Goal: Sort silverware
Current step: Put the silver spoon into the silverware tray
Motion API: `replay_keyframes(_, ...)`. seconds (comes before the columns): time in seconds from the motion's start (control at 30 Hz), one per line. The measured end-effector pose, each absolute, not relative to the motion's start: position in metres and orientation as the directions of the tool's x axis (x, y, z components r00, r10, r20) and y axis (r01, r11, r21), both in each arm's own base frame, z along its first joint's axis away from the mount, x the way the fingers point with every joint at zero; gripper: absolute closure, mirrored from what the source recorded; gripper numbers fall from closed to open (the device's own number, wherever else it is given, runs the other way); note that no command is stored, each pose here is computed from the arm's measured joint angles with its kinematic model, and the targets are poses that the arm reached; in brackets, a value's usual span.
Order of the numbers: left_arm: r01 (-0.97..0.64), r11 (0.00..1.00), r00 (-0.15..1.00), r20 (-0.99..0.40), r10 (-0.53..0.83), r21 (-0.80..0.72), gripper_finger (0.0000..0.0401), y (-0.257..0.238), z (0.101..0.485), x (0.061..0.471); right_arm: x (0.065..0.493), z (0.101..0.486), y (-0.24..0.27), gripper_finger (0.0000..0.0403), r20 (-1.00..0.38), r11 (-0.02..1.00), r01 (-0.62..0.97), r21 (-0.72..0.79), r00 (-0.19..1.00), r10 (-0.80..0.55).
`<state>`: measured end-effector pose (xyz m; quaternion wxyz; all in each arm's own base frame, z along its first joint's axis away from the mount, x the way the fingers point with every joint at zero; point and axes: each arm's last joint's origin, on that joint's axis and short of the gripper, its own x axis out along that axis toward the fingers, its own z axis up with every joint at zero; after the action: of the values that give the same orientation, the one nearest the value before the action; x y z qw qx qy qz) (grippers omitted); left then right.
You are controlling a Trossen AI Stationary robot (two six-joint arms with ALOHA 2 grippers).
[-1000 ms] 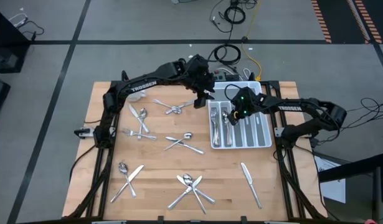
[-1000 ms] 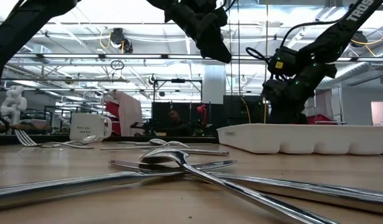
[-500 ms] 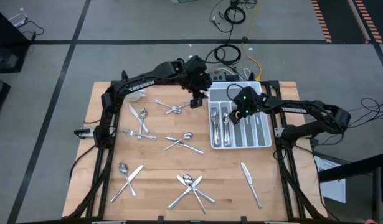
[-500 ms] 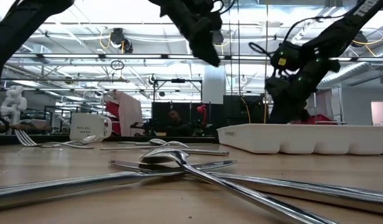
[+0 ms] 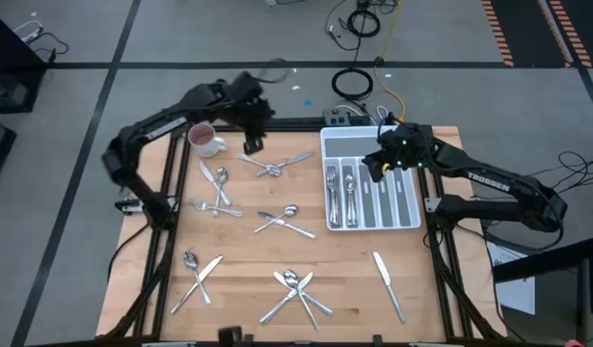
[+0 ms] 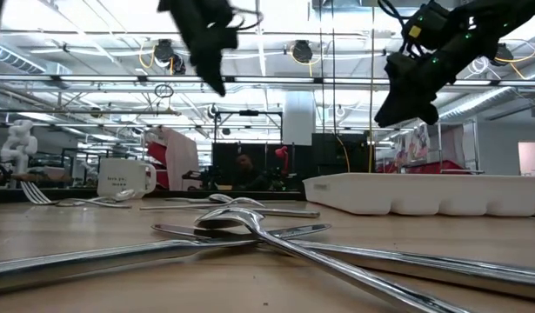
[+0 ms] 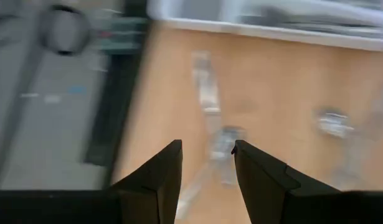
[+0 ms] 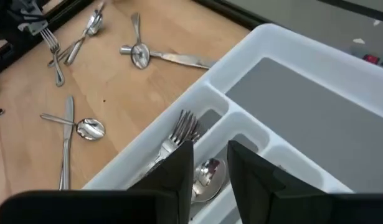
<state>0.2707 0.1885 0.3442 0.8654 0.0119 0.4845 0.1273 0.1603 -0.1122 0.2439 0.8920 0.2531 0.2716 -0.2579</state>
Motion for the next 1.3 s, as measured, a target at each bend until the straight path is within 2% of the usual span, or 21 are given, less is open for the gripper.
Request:
replay_keyframes(0.13,-0.239,0.936,0.541,-0.764,0.351,0.261,0.0253,0.206,0.308,0.254,0.159,0.242,-0.112,0.0312,-0.631,0.733,0.603,0.315,0.71,-0.312)
replay_keyframes(0.27,-0.17,0.928,0.542,-0.755,0.368,0.331,0.0253,0.214,0.273,0.264,0.161,0.24,-0.113,0.0312,-0.64,0.715,0.613,0.336,0.706,-0.304)
replay_keyframes(0.47,-0.003,0.954,0.436,-0.858,0.271,0.3,0.0253,0.218,0.223,0.281,0.163,0.237,-0.114,0.0312,-0.652,0.703,0.62,0.348,0.699,-0.295)
replay_keyframes(0.63,0.074,0.98,0.336,-0.93,0.151,0.186,0.0253,0.222,0.189,0.281,0.163,0.236,-0.114,0.0312,-0.656,0.696,0.625,0.353,0.696,-0.292)
replay_keyframes(0.8,0.109,0.992,0.276,-0.96,0.036,0.069,0.0253,0.217,0.175,0.278,0.163,0.236,-0.114,0.0312,-0.658,0.696,0.625,0.353,0.695,-0.29)
replay_keyframes(1.03,0.194,0.976,0.301,-0.953,0.034,0.097,0.0253,0.218,0.172,0.282,0.163,0.236,-0.114,0.0312,-0.659,0.695,0.627,0.352,0.694,-0.292)
replay_keyframes(1.3,0.226,0.973,0.286,-0.958,-0.034,0.034,0.0254,0.217,0.153,0.287,0.163,0.236,-0.114,0.0312,-0.659,0.695,0.628,0.35,0.692,-0.294)
